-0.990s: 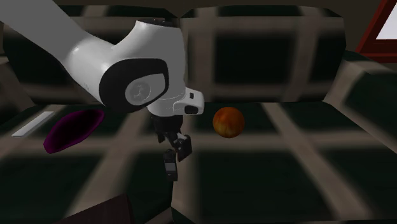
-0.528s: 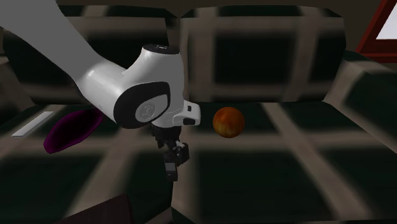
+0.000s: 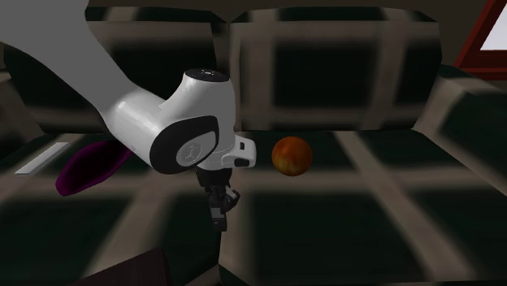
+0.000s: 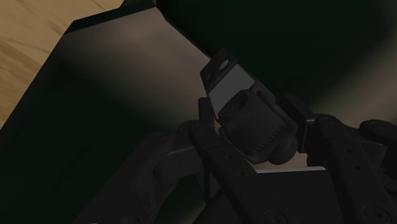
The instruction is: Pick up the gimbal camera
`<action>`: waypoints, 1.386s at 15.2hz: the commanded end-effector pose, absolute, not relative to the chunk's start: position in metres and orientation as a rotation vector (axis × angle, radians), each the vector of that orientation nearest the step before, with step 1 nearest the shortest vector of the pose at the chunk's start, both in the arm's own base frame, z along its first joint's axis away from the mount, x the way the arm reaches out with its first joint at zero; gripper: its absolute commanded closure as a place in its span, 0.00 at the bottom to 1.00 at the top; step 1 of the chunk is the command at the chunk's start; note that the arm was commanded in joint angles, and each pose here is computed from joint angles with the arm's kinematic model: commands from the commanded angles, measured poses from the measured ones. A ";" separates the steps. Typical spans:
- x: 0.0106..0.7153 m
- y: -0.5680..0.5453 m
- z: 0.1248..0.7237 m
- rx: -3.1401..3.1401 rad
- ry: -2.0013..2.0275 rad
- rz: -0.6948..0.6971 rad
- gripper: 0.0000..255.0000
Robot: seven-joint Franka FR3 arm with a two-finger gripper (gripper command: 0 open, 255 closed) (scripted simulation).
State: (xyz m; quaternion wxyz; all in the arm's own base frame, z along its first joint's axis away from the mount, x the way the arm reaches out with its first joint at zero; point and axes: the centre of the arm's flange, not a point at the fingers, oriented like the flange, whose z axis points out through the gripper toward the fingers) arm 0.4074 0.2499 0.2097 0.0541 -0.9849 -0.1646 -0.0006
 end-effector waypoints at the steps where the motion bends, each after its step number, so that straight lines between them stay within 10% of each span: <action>1: 0.407 0.250 0.209 -2.992 -0.500 0.000 1.00; 21: 0.407 0.250 0.288 -2.992 -0.500 0.000 1.00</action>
